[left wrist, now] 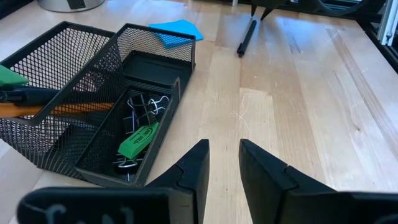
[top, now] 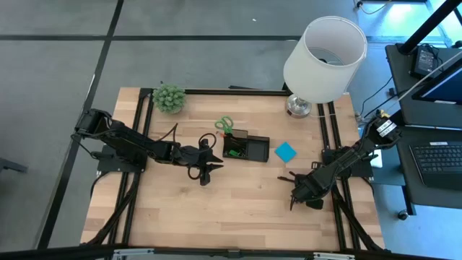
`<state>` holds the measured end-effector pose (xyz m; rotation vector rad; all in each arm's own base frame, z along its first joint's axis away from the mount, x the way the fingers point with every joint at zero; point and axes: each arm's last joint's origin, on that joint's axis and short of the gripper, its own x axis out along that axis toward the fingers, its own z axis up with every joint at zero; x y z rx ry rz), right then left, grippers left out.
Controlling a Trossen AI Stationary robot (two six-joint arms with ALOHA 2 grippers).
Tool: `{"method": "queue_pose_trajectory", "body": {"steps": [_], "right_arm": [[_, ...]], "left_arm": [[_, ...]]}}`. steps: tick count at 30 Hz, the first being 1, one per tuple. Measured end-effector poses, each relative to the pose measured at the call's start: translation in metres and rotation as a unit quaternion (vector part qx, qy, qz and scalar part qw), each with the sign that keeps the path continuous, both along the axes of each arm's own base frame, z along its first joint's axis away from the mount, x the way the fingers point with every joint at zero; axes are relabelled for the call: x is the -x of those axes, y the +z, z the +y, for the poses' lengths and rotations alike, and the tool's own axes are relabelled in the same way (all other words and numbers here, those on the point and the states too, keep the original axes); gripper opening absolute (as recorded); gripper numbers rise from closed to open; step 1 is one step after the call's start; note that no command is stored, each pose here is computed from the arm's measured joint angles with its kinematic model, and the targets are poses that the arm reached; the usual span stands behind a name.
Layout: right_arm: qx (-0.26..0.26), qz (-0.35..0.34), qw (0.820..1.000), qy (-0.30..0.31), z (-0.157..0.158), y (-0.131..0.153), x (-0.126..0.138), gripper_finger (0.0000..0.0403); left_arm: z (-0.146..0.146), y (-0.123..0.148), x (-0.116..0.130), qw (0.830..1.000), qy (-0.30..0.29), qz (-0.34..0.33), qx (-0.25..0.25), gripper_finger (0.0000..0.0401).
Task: Pick and place office supplies into organizer
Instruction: Put the black pen into the black organizer
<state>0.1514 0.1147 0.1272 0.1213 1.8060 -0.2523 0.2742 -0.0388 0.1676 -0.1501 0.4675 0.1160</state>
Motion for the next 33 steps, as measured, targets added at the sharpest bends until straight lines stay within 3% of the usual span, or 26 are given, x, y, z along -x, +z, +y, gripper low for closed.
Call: {"method": "queue_pose_trajectory", "body": {"steps": [8,16,21,33], "right_arm": [[-0.004,-0.003,0.999,0.040,0.000,0.000,0.000,0.0148],[0.006,0.000,1.000,0.027,-0.001,0.000,0.000,0.0205],[-0.004,-0.008,0.999,0.032,0.000,0.000,-0.001,0.0205],[-0.012,-0.064,0.997,0.041,0.007,0.003,-0.013,0.0161]], "left_arm": [[0.000,0.000,0.000,1.000,0.000,0.000,0.000,0.0082],[0.000,0.000,0.000,1.000,0.000,0.000,0.000,0.0082],[0.000,0.000,0.000,1.000,0.000,0.000,0.000,0.0082],[0.000,0.000,0.000,1.000,0.000,0.000,0.000,0.0082]]}}
